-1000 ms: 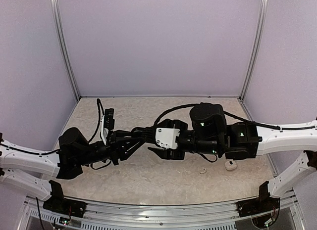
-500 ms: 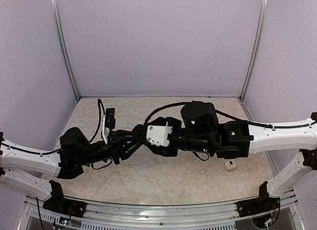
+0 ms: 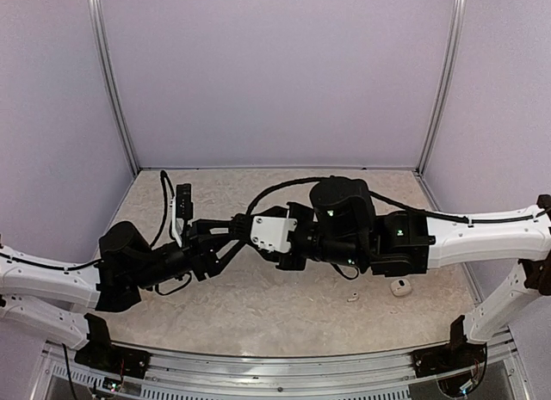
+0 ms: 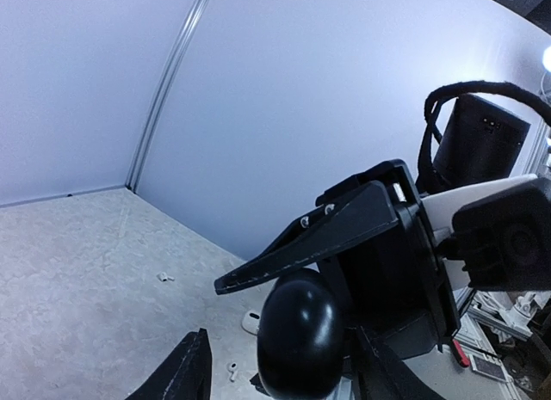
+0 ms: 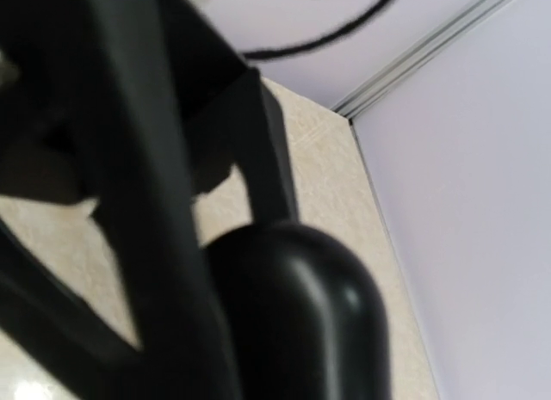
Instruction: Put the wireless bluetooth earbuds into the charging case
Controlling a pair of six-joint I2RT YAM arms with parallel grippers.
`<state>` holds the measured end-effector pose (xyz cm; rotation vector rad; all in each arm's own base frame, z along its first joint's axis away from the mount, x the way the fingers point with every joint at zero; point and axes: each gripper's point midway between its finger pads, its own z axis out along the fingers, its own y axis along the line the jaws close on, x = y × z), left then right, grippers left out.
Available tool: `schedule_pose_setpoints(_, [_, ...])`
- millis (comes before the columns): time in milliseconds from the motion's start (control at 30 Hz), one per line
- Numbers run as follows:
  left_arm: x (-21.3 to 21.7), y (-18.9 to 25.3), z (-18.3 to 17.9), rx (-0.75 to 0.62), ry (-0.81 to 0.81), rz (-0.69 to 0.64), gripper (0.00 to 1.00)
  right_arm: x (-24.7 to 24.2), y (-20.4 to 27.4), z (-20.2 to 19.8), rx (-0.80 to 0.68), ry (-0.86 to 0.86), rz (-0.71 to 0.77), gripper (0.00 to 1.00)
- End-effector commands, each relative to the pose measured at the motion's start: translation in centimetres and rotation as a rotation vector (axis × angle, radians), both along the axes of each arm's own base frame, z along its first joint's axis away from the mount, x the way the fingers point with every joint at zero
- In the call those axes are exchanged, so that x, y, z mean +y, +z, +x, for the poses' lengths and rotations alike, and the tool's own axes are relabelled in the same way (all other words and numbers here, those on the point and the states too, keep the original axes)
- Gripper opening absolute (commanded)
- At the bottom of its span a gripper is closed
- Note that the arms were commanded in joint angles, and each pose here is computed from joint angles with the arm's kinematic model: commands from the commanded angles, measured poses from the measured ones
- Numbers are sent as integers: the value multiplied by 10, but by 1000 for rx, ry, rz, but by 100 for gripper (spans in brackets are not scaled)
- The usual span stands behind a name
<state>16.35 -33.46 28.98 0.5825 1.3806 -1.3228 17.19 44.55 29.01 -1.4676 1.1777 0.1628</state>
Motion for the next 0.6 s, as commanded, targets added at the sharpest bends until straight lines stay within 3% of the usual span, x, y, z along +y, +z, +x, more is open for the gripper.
schedule_pose_setpoints(0, [19, 3, 14, -20, 119, 3, 62, -7, 7, 30, 129, -53, 120, 27])
schedule_pose_setpoints(167, [43, 4, 34, -14, 261, 33, 98, -25, -11, 80, 321, -119, 180, 27])
schedule_pose_setpoints(333, [68, 1, 58, 52, 432, 42, 99, -36, -48, 136, 530, -217, 175, 28])
schedule_pose_setpoints(567, [89, -20, 87, 192, 634, 98, 99, -43, -112, 204, 713, -362, 154, 28])
